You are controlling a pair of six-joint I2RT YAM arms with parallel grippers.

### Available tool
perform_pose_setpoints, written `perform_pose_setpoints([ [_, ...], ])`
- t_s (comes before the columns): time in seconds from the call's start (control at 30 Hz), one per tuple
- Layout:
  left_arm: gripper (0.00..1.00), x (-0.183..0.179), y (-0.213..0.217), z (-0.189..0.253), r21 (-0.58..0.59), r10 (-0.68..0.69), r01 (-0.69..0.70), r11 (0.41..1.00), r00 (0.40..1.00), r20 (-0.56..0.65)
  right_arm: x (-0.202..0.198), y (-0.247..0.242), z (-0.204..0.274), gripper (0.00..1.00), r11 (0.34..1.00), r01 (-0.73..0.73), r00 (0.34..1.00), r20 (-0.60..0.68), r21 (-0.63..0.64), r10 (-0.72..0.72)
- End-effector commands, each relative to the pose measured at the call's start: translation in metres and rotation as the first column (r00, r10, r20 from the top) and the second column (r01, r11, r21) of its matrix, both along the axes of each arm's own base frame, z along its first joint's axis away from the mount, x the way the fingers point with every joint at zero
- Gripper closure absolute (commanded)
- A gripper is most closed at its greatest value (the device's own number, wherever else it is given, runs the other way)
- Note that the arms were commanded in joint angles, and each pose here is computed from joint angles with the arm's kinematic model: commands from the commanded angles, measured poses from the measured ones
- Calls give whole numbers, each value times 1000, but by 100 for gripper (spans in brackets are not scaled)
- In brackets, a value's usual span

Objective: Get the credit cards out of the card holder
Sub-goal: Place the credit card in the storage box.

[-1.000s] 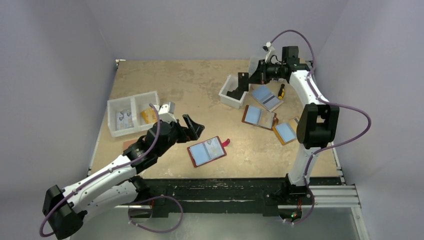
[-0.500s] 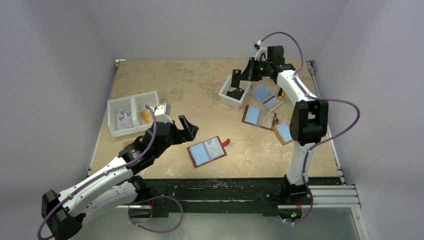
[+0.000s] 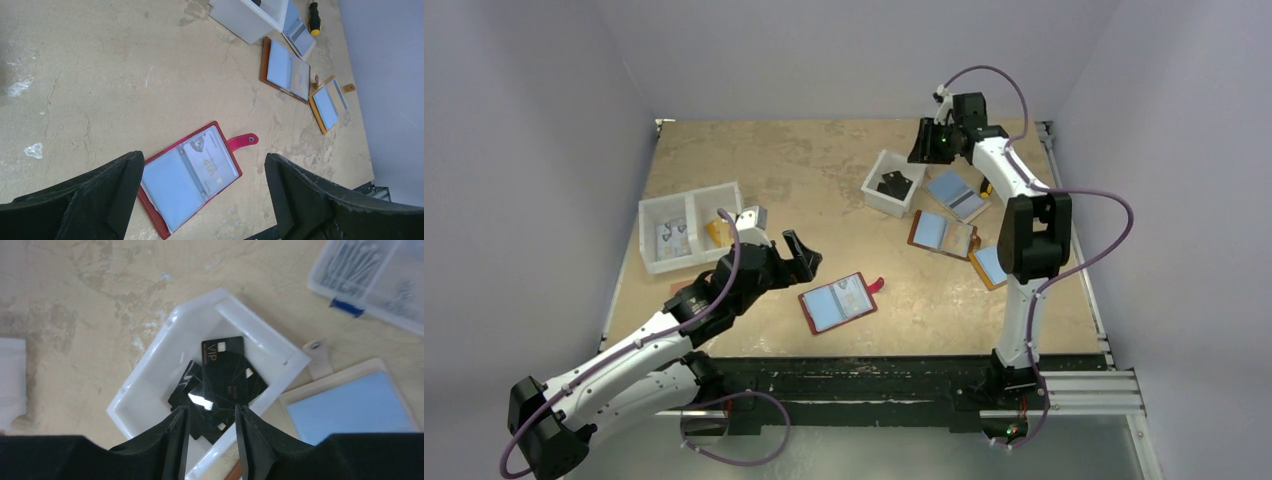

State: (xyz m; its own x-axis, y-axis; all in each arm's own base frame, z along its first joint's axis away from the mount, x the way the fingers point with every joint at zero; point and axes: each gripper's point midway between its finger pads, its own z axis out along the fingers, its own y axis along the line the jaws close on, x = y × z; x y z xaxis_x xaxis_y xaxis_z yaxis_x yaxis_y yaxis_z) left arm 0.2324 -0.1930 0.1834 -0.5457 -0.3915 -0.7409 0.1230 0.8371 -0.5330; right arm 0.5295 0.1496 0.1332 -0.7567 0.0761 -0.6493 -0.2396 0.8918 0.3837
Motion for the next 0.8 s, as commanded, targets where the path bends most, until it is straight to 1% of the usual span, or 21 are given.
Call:
perform_pose_setpoints([
  [0.0,1,4,-1,20,-46,6,-4,999,999,49,15,-29,69,55,996,47,983,181,-79,-32],
  [0.07,1,3,-1,19,-50,5,-2,999,999,49,4,-20,87,55,998,-21,976,215,-59,33],
  [0.1,1,2,-1,19,-52,2,1,999,999,49,-5,-11,96,55,994,-97,967,231,-44,105],
  [0.13,1,1,-2,17,-54,-7,9,998,999,46,-25,7,104,55,971,-237,943,240,6,229],
  [0.17,1,0,-4,17,-58,-17,19,998,999,45,-44,18,110,56,922,-387,883,282,-13,375],
  [0.2,1,-1,-6,16,-61,-30,32,998,999,41,-64,27,112,57,873,-488,834,294,-2,467],
  [0.27,1,-3,-11,13,-68,-52,55,996,998,31,-101,37,112,57,782,-622,746,317,21,585],
  [0.37,1,-7,-15,8,-81,-81,81,993,997,12,-143,37,99,56,698,-715,666,321,19,673],
  [0.43,1,-10,-17,4,-92,-92,92,991,996,2,-168,33,90,56,664,-747,630,311,-7,712],
  [0.57,1,-15,-21,-2,-119,-112,109,987,993,-25,-210,30,86,55,603,-796,549,358,-51,755],
  [0.67,1,-19,-23,-10,-131,-124,117,985,991,-49,-235,31,90,48,574,-812,489,419,-101,765],
  [0.73,1,-20,-24,-14,-144,-122,112,983,990,-64,-247,31,87,40,559,-819,455,449,-129,769],
  [0.77,1,-20,-24,-16,-145,-119,108,983,990,-69,-256,32,86,36,535,-834,421,469,-136,776],
])
